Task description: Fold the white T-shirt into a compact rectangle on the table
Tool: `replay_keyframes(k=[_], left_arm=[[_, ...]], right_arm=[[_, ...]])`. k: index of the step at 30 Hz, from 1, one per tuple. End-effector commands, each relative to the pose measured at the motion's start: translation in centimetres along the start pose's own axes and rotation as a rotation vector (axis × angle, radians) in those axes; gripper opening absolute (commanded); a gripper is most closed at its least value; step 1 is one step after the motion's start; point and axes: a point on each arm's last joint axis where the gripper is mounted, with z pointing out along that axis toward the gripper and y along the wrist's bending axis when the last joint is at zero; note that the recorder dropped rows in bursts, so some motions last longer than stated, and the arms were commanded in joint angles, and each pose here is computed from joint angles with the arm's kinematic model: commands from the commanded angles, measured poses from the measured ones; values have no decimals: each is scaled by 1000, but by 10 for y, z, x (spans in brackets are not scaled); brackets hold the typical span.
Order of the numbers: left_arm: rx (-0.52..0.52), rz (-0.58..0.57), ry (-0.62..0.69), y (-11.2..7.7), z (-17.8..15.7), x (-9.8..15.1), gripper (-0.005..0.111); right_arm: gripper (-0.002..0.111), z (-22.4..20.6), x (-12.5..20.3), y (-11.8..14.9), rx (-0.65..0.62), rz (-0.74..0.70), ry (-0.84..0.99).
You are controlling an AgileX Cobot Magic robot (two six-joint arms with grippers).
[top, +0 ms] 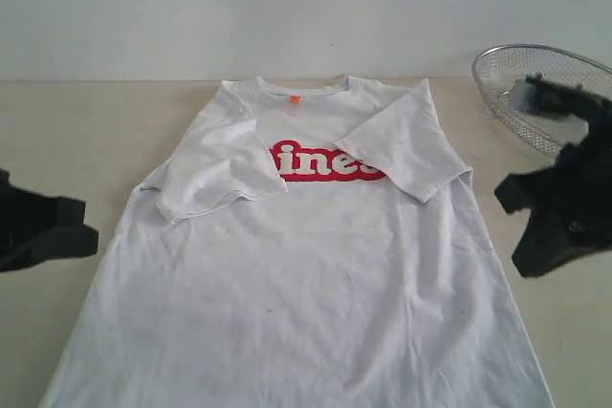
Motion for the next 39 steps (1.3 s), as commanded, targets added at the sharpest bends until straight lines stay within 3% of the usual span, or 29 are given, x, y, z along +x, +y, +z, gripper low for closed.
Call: replay_keyframes(k=[1, 8, 21, 24, 30, 32, 39], left_arm=[[-57, -41, -23, 7, -3, 29, 4], [-125, -66, -17, 18, -1, 53, 4], [-144, -62, -17, 20, -1, 57, 4], [-144, -62, -17, 20, -1, 57, 4], [-144, -49, -16, 20, -1, 57, 4], [-144, -49, -16, 20, -1, 57, 4], [-149, -51, -23, 21, -1, 56, 4]], right_arm=[[0, 30, 33, -9, 9, 69, 77], [0, 63, 74, -20, 41, 131, 139], [1, 64, 90, -15, -18, 145, 270], [12, 64, 90, -14, -18, 149, 272], [54, 64, 90, -15, -7, 187, 273], [59, 64, 91, -17, 20, 213, 275], [58, 64, 92, -20, 60, 245, 280]])
